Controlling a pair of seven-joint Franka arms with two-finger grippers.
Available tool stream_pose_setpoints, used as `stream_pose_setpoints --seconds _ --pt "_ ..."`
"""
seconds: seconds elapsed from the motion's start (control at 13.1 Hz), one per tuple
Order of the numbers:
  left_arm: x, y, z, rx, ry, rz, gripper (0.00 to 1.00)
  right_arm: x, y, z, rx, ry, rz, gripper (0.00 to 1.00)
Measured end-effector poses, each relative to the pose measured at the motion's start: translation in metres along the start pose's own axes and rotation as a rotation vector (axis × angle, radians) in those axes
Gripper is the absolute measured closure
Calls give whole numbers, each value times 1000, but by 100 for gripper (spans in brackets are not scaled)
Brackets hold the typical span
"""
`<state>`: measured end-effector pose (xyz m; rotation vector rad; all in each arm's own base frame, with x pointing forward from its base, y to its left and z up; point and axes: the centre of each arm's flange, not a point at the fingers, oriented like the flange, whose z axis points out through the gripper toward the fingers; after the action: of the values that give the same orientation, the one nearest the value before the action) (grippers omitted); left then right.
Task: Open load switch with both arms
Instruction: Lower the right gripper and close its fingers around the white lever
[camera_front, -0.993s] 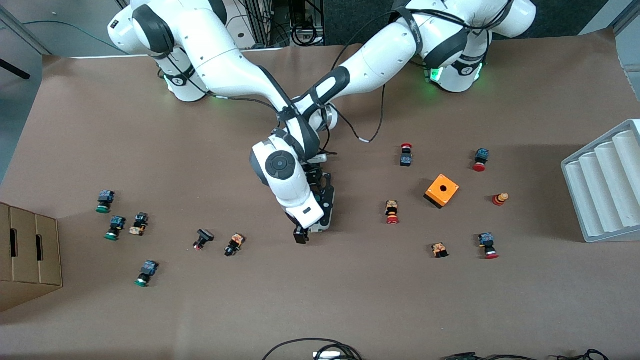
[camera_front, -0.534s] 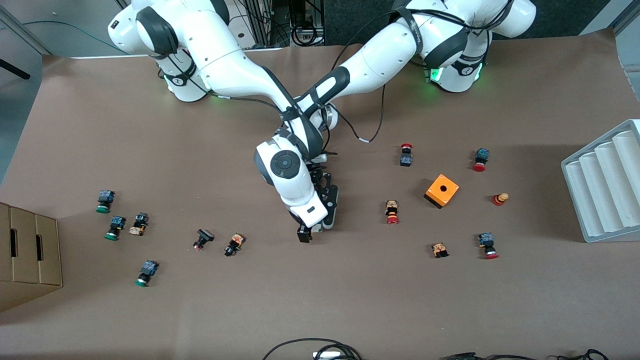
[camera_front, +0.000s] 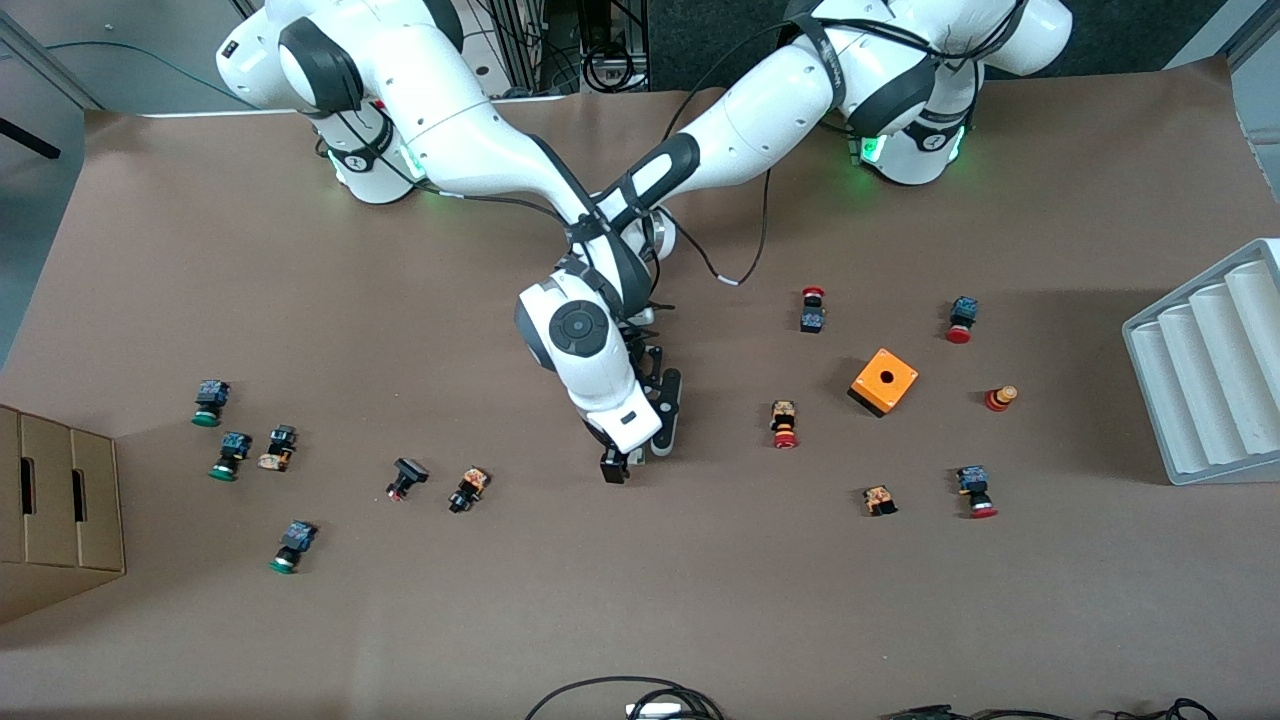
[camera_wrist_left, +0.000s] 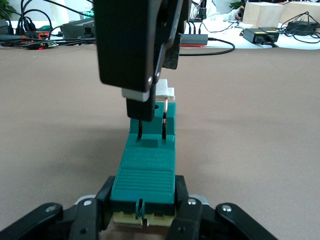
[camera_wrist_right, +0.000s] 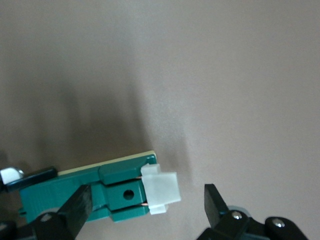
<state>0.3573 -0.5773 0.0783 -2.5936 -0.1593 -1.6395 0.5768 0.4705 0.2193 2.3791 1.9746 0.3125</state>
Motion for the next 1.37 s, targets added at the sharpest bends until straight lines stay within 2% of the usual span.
stream_pose_setpoints --seconds 0.84,1.37 --pt "0 0 0 0 0 0 50 0 -2 5 3 -5 6 0" --pt "0 0 0 0 0 0 50 4 -7 5 1 -2 9 6"
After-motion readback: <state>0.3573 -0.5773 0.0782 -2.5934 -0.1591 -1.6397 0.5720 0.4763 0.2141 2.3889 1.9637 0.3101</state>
